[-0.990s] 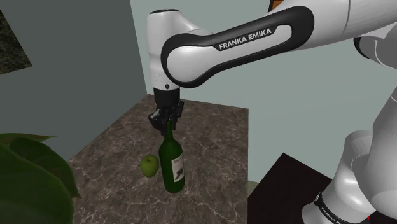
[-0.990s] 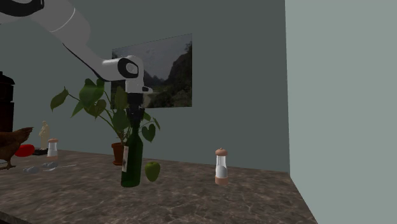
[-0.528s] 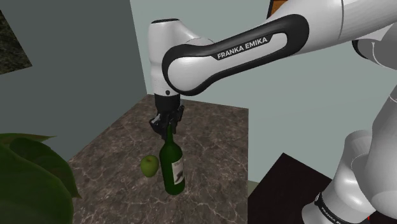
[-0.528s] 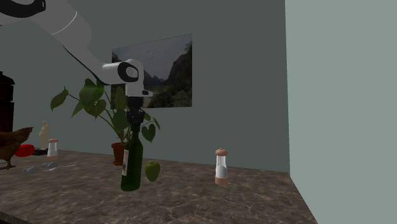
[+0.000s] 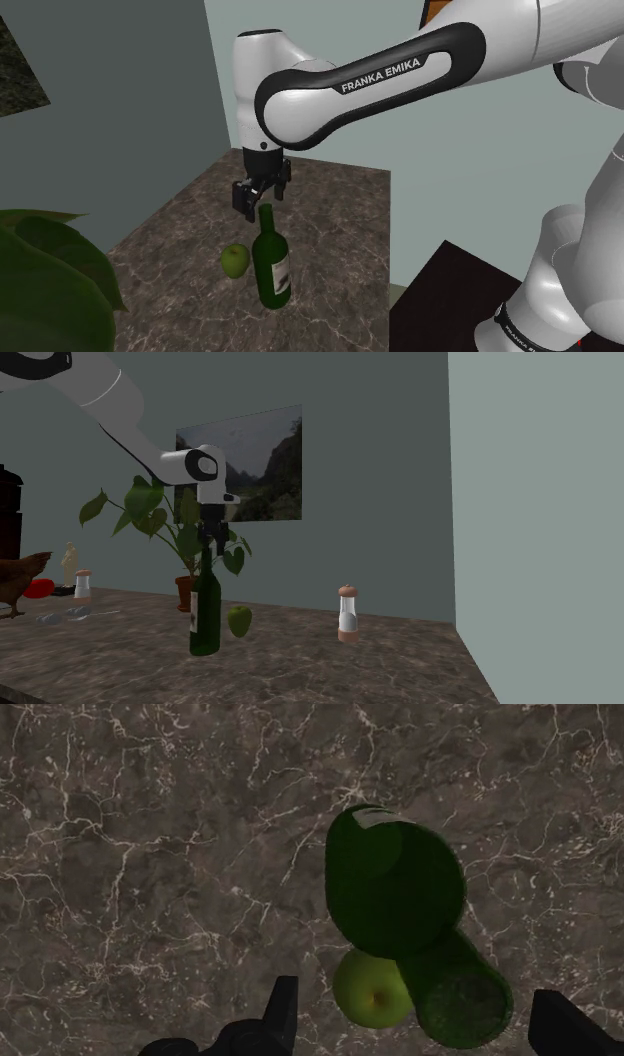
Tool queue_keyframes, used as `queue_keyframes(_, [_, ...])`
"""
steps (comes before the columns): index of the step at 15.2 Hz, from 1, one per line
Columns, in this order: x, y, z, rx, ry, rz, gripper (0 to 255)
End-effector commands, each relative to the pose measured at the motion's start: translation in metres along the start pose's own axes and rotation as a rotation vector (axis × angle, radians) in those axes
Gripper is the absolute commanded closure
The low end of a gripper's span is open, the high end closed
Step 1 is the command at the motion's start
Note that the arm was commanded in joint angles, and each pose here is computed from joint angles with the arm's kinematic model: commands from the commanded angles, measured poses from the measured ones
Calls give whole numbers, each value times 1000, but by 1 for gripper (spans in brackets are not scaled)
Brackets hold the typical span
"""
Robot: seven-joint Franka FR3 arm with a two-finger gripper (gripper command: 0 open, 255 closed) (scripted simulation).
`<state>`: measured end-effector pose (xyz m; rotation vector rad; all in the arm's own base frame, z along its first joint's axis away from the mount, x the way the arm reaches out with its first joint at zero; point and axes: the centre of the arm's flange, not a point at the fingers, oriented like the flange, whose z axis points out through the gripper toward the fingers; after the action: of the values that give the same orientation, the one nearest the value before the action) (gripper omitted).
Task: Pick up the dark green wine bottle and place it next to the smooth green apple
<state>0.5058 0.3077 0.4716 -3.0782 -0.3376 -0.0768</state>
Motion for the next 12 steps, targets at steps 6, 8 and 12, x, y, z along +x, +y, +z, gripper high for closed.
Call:
queue_keyframes(6, [0, 0, -50, 0, 0, 0, 0])
queue_keyframes(8, [0, 0, -50, 0, 0, 0, 0])
queue_keyframes(12, [0, 0, -50, 0, 0, 0, 0])
